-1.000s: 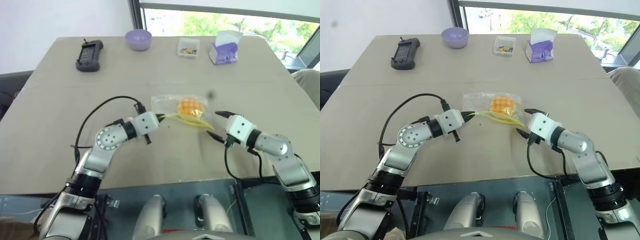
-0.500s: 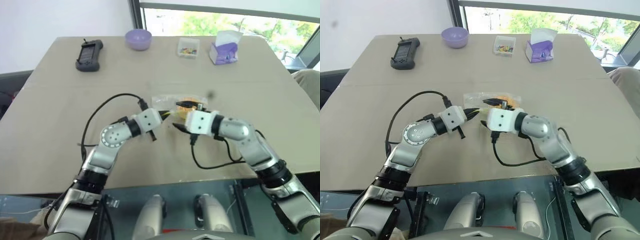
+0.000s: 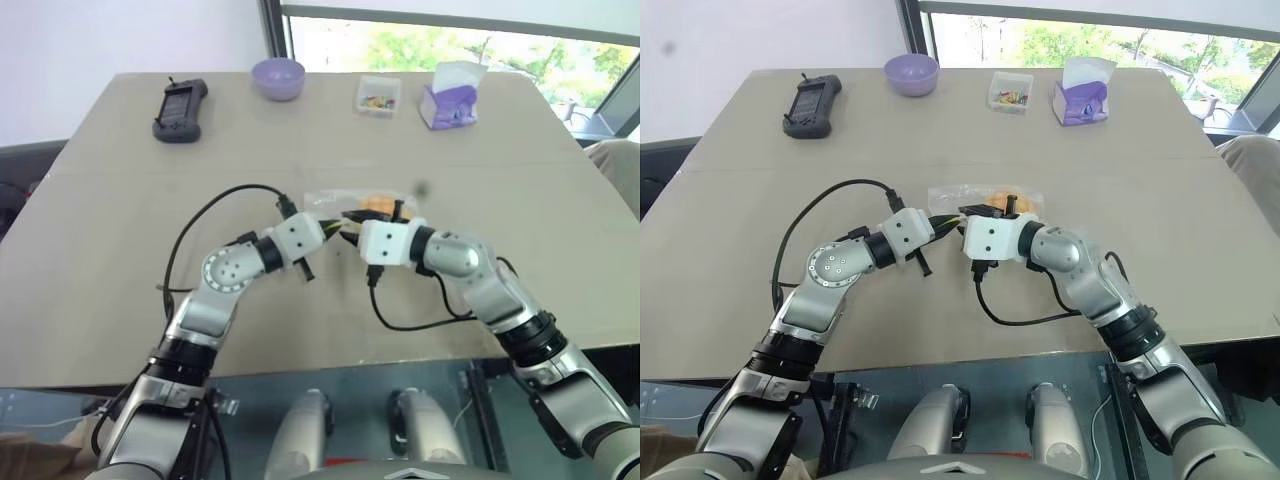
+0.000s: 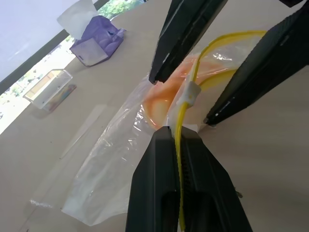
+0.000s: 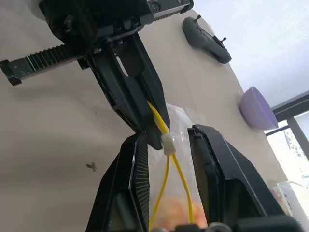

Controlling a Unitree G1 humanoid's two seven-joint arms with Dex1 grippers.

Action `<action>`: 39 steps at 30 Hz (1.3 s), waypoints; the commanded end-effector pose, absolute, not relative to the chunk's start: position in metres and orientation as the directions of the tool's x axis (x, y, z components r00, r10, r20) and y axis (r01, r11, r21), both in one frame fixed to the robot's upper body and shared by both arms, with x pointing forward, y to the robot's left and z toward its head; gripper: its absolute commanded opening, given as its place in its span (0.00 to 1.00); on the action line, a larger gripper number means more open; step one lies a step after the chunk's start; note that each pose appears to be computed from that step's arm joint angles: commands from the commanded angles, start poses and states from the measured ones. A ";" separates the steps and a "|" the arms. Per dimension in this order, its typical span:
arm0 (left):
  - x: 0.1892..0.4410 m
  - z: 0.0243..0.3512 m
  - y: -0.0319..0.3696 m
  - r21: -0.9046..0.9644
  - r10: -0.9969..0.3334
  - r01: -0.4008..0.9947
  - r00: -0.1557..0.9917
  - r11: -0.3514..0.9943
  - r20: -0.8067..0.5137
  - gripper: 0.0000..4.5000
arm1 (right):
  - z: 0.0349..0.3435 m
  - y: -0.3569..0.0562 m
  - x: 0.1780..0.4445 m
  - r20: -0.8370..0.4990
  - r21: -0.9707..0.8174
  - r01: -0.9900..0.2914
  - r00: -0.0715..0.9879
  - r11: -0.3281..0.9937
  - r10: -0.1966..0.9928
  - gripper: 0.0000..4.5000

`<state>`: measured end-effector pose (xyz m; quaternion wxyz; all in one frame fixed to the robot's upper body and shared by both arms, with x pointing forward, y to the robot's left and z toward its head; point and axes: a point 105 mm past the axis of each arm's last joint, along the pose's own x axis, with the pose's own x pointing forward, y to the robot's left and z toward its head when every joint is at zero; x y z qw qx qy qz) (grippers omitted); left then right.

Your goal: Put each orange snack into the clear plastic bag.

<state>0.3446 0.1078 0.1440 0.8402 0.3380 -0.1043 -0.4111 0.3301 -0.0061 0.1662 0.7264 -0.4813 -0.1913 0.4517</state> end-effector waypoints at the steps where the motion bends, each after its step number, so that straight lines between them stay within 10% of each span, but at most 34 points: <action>1: 0.341 0.166 0.101 0.687 -0.784 0.587 0.620 0.428 -0.041 0.00 | 0.181 -0.003 0.330 -0.109 -0.894 -0.425 0.515 0.143 0.850 0.33; 6: 0.341 0.166 0.101 0.687 -0.783 0.586 0.621 0.430 -0.039 0.00 | 0.180 -0.004 0.331 -0.112 -0.895 -0.424 0.517 0.140 0.848 0.02; 39: 0.325 0.172 0.121 0.667 -0.807 0.642 0.581 0.379 -0.102 0.00 | 0.146 -0.084 0.347 -0.235 -0.843 -0.488 0.711 0.225 0.663 0.02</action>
